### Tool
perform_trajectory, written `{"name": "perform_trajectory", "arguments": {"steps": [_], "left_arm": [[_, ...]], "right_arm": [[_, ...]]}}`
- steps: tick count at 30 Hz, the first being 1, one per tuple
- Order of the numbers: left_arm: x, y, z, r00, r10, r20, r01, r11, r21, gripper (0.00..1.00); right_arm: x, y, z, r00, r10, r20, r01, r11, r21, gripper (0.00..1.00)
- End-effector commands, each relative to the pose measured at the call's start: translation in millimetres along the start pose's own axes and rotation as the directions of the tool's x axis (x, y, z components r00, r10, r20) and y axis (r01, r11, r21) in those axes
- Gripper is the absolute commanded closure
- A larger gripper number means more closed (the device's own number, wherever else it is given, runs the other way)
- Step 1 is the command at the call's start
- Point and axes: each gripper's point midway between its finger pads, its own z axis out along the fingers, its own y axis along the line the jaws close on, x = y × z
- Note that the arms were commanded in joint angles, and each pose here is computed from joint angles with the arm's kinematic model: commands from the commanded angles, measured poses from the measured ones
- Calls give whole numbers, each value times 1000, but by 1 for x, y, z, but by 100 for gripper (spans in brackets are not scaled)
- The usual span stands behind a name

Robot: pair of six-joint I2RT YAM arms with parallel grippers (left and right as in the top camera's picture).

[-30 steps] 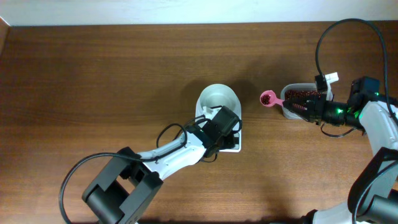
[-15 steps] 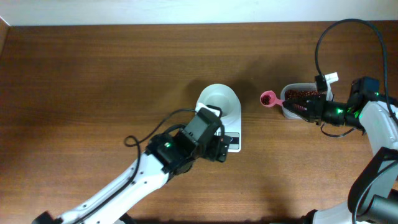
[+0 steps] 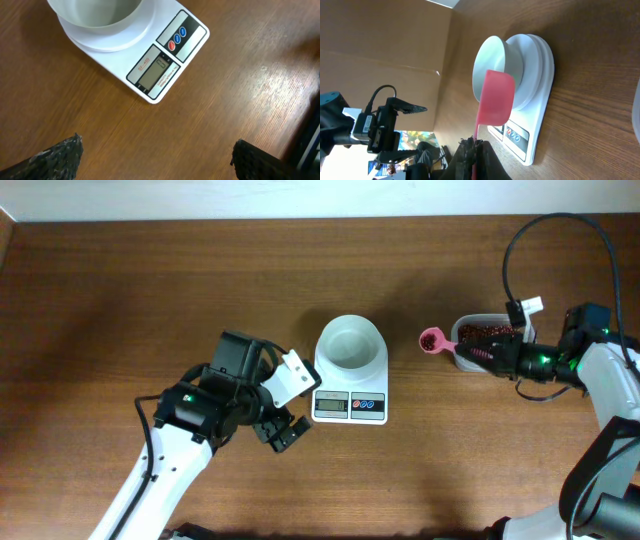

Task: Scoop and weigh 50g on scale
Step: 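Carry the scoop over the white bowl and tip beans in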

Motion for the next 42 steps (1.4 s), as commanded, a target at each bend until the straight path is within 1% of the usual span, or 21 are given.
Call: {"name": "perform_trajectory", "arguments": {"steps": [1,3,6,9,16,19,22,27,29,31,32,34,35,37,39,42], "left_arm": [[-8,9,-27,999,49,-18,-50,997,-66,1],[-11,10,-29,996,89,-14,-90,994,-67,1],[-10,11,-30,996,85,-14,-86,994,-68,1],[-5,23,-33,999,44,-15,-46,995,-94,1],[-5,23,-34,999,42,-15,-44,995,-95,1],[-5,23,-34,999,42,-15,-44,995,-95,2],[-5,23,-34,999,42,-15,-44,995,-95,1],[-4,23,-34,999,42,-15,-43,995,-95,1],[-5,23,-34,999,42,-15,-44,995,-95,1],[-4,23,-34,999,42,-15,-44,994,-95,1],[-4,23,-33,999,42,-16,-43,995,-95,1],[-5,23,-34,999,42,-15,-44,995,-95,1],[-5,23,-34,999,42,-15,-44,995,-95,1],[-5,23,-34,999,42,-15,-44,995,-95,1],[-4,23,-34,999,42,-15,-43,995,-95,1],[-4,23,-34,999,42,-15,-43,995,-95,1]], "right_arm": [[2,4,0,1000,-19,-4,19,1000,-1,96],[2,4,0,1000,-18,-4,18,1000,-1,96],[2,4,0,1000,-19,-4,19,1000,-1,96],[2,5,0,1000,-18,-5,18,1000,-1,96],[2,5,1,1000,-21,-5,21,1000,-1,96],[2,17,7,999,-36,-11,35,998,-53,96],[8,34,40,989,-124,-85,116,989,-91,96],[2,53,79,973,-197,-120,182,975,-126,96],[3,51,90,962,-240,-133,229,969,-96,96],[5,36,101,949,-271,-162,276,961,11,96],[8,33,107,940,-290,-180,301,953,39,96],[17,38,117,898,-385,-212,396,918,8,96],[19,37,121,884,-410,-223,424,906,18,96],[16,25,123,875,-420,-240,451,888,92,96],[16,29,128,852,-465,-241,494,867,72,96],[19,36,136,835,-493,-245,519,853,51,96]]}}
